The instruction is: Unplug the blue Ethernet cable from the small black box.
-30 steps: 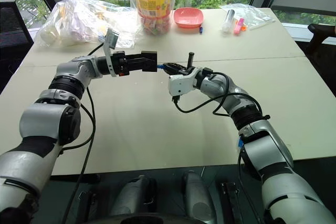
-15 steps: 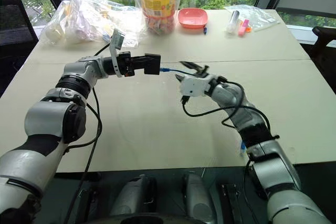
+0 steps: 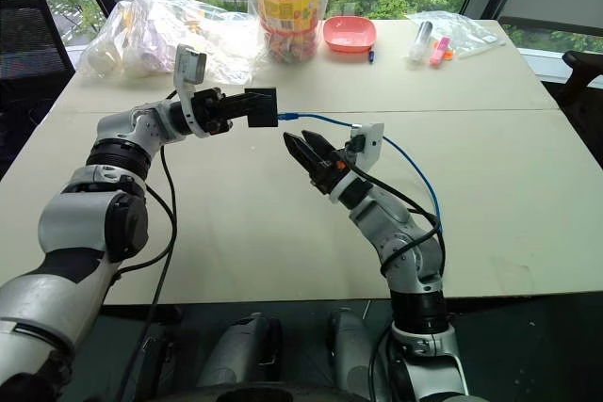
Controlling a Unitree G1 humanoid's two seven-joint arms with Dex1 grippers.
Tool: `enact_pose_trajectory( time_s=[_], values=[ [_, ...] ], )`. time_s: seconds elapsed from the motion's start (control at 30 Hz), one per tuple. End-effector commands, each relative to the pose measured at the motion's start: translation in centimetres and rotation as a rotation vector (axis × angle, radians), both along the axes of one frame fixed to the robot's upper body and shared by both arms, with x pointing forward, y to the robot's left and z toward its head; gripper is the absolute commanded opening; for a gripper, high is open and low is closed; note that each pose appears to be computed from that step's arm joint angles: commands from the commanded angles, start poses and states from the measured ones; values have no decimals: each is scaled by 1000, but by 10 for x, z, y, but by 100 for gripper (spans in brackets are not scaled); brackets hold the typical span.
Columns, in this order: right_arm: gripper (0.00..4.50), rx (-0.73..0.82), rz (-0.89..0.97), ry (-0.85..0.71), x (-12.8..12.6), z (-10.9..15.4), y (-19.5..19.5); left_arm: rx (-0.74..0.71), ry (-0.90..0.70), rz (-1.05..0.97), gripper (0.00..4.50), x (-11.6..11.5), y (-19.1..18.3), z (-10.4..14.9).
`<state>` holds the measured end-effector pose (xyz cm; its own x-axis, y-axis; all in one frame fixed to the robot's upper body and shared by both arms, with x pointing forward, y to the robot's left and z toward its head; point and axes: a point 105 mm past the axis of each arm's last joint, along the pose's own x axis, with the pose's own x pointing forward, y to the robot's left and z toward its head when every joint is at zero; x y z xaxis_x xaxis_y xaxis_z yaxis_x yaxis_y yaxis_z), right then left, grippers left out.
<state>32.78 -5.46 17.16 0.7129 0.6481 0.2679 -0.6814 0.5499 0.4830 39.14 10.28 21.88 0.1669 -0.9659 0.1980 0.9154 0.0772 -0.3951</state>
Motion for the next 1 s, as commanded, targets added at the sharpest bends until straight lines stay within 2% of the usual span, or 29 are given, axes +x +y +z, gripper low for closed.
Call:
enact_pose_trajectory(
  time_s=[0.03, 0.23, 0.67, 0.8, 1.0],
  values=[
    [252, 68, 16, -33, -1, 17, 5, -77, -29, -55, 53, -10, -3, 15],
    [252, 104, 26, -30, 2, 20, 8, -90, 0, -84, 53, -20, -9, 9],
    [252, 124, 50, -37, 1, 21, 12, -125, 17, -61, 53, -21, -10, 12],
    [252, 252, 68, -12, -1, 28, 11, -156, 30, -59, 53, -20, -8, 15],
    [252, 344, 81, 5, -2, 33, 9, -195, 50, -60, 53, -21, -5, 18]
  ],
)
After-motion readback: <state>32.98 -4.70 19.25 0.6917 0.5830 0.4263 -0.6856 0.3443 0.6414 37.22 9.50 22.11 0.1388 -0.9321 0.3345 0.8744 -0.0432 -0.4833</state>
